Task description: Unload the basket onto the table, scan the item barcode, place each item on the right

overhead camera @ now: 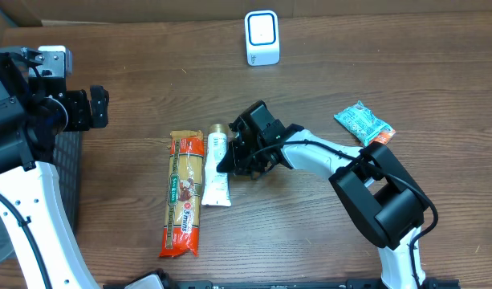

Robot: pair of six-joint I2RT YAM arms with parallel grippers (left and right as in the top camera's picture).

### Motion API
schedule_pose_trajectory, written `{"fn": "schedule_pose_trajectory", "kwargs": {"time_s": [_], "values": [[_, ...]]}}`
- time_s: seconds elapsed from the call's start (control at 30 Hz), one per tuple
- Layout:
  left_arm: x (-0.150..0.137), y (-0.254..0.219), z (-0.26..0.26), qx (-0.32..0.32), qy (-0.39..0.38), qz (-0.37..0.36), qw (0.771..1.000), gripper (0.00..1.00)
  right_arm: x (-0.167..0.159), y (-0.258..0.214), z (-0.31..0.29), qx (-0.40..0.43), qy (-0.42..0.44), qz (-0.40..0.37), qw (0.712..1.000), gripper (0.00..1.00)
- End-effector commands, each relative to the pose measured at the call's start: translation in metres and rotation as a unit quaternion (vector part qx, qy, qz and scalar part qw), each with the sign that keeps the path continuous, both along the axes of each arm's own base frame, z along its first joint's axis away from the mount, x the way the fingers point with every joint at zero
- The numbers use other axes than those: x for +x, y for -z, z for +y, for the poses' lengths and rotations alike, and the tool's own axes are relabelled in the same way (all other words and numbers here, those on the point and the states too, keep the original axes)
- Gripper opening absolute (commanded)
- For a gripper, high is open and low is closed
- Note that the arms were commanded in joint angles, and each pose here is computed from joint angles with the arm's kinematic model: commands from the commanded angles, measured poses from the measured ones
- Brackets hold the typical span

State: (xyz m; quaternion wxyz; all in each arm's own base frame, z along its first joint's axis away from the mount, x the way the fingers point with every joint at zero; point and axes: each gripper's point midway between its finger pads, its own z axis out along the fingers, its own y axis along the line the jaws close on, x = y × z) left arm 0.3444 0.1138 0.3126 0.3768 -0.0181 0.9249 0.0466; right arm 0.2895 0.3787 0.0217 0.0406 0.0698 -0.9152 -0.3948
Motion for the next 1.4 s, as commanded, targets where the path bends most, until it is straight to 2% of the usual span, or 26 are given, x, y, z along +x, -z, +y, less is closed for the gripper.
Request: {"fn": "schedule_pose_trajectory", "kwargs": {"time_s": [0.0, 0.13, 0.27, 0.33, 0.4, 0.47, 0.5, 0.57, 0.6, 0.67, 1.03, 1.07, 1.27, 1.37], "values": [[0.002, -0.006, -0.001, 0.007, 0.010, -0.007, 1.000, 1.00, 0.023, -0.014, -0.017, -0.059, -0.010, -0.081, 0.995, 0.04], [0.002, -0.006, -0.001, 0.007, 0.010, -0.007, 1.000, 1.00, 0.039, -0.033, -0.057, -0.212, -0.023, -0.161, 0.964, 0.04], [0.002, -0.006, -0.001, 0.007, 0.009, -0.007, 1.000, 1.00, 0.052, -0.039, -0.103, -0.375, -0.046, -0.238, 0.894, 0.04], [0.002, -0.006, -0.001, 0.007, 0.009, -0.007, 1.000, 1.00, 0.049, -0.034, -0.111, -0.409, -0.072, -0.251, 0.874, 0.04], [0.002, -0.006, -0.001, 0.007, 0.009, -0.007, 1.000, 1.00, 0.044, -0.025, -0.109, -0.412, -0.098, -0.247, 0.872, 0.04], [0.002, -0.006, -0.001, 0.007, 0.010, -0.007, 1.000, 1.00, 0.037, -0.014, -0.104, -0.410, -0.115, -0.239, 0.873, 0.07], [0.002, -0.006, -0.001, 0.007, 0.010, -0.007, 1.000, 1.00, 0.034, -0.010, -0.101, -0.406, -0.121, -0.233, 0.875, 0.13], [0.002, -0.006, -0.001, 0.007, 0.010, -0.007, 1.000, 1.00, 0.027, -0.005, -0.094, -0.389, -0.130, -0.218, 0.886, 0.36], [0.002, -0.006, -0.001, 0.007, 0.009, -0.007, 1.000, 1.00, 0.024, -0.004, -0.089, -0.375, -0.132, -0.211, 0.893, 0.44], [0.002, -0.006, -0.001, 0.007, 0.010, -0.007, 1.000, 1.00, 0.022, -0.005, -0.082, -0.352, -0.131, -0.204, 0.904, 0.53], [0.002, -0.006, -0.001, 0.007, 0.010, -0.007, 1.000, 1.00, 0.045, -0.042, -0.092, -0.239, -0.095, -0.130, 0.958, 0.65], [0.002, -0.006, -0.001, 0.007, 0.009, -0.007, 1.000, 0.99, 0.046, -0.048, -0.092, -0.218, -0.100, -0.124, 0.963, 0.67], [0.002, -0.006, -0.001, 0.007, 0.009, -0.007, 1.000, 1.00, 0.044, -0.069, -0.111, -0.107, -0.111, -0.063, 0.986, 0.98], [0.002, -0.006, -0.001, 0.007, 0.010, -0.007, 1.000, 1.00, 0.043, -0.062, -0.125, -0.104, -0.103, -0.044, 0.988, 1.00]]}}
